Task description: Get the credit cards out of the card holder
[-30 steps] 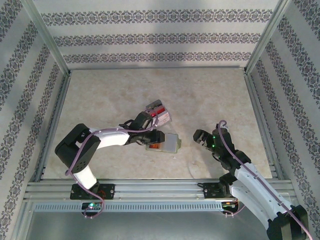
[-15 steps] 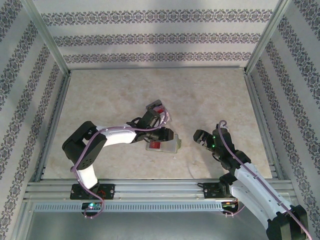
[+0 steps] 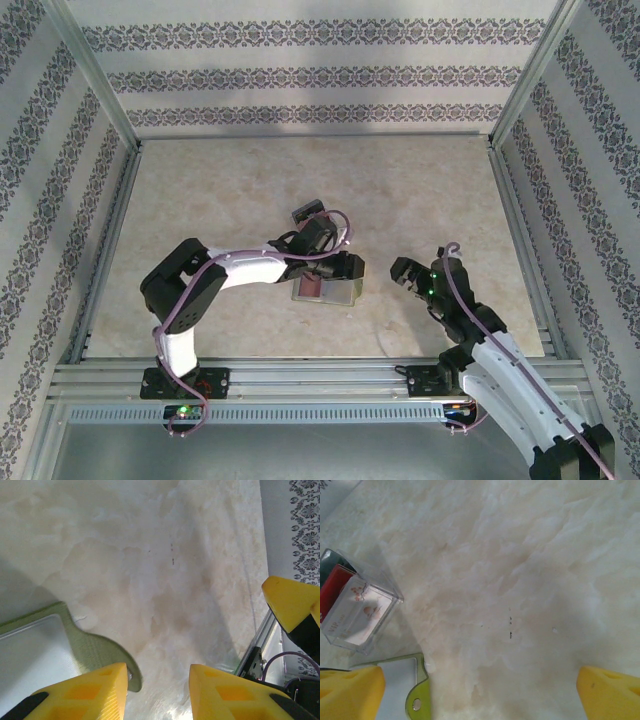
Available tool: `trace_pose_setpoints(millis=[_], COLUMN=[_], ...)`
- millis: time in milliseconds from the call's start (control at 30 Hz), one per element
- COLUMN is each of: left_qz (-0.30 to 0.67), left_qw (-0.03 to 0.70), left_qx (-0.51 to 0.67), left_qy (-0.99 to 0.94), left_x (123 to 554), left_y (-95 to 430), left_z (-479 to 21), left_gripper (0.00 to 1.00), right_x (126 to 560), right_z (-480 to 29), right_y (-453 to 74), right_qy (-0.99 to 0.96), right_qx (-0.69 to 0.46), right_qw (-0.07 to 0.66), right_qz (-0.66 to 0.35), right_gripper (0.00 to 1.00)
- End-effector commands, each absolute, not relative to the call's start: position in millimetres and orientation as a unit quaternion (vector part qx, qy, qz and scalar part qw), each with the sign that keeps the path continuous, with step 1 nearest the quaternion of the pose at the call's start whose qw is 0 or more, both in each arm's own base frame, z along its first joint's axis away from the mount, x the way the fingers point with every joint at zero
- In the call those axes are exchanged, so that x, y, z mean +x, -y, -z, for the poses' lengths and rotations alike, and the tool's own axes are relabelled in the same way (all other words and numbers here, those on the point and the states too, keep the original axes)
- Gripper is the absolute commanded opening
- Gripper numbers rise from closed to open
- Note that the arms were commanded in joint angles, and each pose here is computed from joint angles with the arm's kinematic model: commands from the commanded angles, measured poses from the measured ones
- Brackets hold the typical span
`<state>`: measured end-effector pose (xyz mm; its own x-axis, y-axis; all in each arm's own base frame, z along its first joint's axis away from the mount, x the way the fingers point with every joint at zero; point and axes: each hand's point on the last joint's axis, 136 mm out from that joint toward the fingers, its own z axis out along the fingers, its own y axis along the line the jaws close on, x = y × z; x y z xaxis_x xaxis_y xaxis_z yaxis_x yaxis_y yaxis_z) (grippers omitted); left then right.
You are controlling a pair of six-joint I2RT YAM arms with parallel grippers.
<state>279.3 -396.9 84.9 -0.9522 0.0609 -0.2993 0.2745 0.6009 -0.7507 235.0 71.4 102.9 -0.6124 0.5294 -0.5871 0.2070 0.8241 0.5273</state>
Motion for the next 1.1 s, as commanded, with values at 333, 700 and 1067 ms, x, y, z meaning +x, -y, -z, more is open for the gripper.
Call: trace_pose_setpoints(millis=[333,700,1067], left_qz=[0.332,0.277,0.304], left_qw=[0.171,0.136,0.116], left_qx=[0.047,-0.009,0.0], left_qy=[-0.927,-0.951,-0.946], left_x=[275.9,260.8,271.3], left_y=[308.9,244.5,266.2], left_z=[-93.4,-64.4,-53.0], left_gripper=[0.51,0.58,0.51], right_x=[231.9,232.5,235.5], right_z=[-97.2,-90.8,-102.4], right_y=[-59.5,-56.7,-58.5], right_qy=[-0.883,-0.89,-0.886], right_qx=[0.211,0.209,0.207], right_qw=[0.376,0.367,0.376], right_qz=[-0.184,-0.171,-0.179], right_gripper=[0.98,0.98,0.98])
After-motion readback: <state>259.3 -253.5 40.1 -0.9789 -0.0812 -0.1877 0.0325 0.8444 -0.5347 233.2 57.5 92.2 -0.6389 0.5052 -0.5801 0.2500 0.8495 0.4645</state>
